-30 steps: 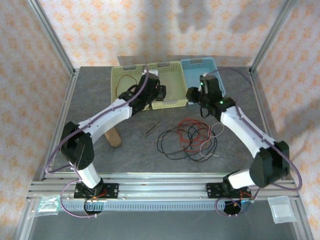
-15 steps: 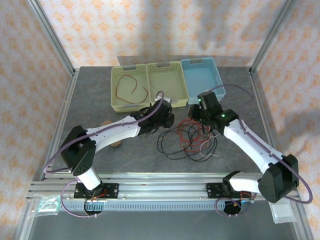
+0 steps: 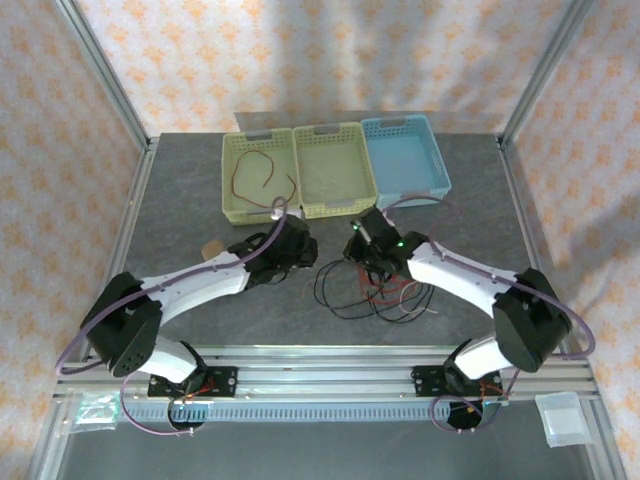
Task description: Untangle the cables
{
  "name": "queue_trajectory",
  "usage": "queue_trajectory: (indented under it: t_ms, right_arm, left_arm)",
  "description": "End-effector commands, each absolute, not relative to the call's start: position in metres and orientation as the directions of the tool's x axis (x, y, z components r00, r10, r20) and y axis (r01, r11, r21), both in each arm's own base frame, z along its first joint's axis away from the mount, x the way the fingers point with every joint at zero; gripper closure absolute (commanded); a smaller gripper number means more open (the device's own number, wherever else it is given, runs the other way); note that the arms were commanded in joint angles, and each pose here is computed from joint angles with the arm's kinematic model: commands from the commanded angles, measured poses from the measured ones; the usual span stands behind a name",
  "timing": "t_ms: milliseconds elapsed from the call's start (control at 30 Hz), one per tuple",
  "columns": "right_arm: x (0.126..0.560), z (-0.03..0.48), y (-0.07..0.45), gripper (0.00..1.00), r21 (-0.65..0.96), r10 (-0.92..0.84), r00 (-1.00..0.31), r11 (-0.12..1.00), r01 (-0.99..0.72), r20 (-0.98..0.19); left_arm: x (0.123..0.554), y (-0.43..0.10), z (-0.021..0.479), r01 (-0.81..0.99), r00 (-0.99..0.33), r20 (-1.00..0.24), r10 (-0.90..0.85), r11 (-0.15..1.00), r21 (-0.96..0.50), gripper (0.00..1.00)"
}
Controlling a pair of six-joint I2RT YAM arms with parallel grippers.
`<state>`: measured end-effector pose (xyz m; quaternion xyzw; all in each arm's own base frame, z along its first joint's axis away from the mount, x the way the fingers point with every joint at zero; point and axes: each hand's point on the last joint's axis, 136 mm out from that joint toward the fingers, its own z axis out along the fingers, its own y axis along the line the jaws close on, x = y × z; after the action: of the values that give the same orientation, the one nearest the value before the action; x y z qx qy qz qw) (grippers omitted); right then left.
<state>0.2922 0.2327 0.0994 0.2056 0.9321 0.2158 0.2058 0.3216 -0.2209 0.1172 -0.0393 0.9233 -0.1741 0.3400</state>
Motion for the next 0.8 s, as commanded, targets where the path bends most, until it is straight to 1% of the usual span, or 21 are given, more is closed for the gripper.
queue_trajectory:
  t_ms: [0, 100, 167, 467, 767]
  right_arm:
    - [0.306, 0.089, 0.232, 0.72, 0.522, 0.627, -0.732, 0.733, 0.437, -0.268]
    - [0.31, 0.078, 0.23, 0.72, 0.522, 0.67, -0.695, 0.703, 0.482, -0.261]
    - [0.314, 0.073, 0.231, 0.72, 0.511, 0.675, -0.69, 0.704, 0.494, -0.263]
    - [0.328, 0.057, 0.244, 0.68, 0.467, 0.654, -0.709, 0.73, 0.499, -0.264]
    - [0.332, 0.044, 0.25, 0.66, 0.439, 0.641, -0.725, 0.744, 0.504, -0.252]
  left_arm:
    - [0.325, -0.208, 0.124, 0.009, -0.742, -0.609, -0.282, 0.903, -0.429, 0.61]
    - [0.324, -0.2, 0.127, 0.004, -0.733, -0.619, -0.283, 0.908, -0.42, 0.61]
    - [0.324, -0.197, 0.128, 0.005, -0.731, -0.621, -0.282, 0.908, -0.418, 0.61]
    - [0.325, -0.193, 0.123, 0.003, -0.728, -0.622, -0.288, 0.906, -0.423, 0.61]
    - [0.325, -0.189, 0.121, -0.003, -0.726, -0.624, -0.29, 0.908, -0.419, 0.61]
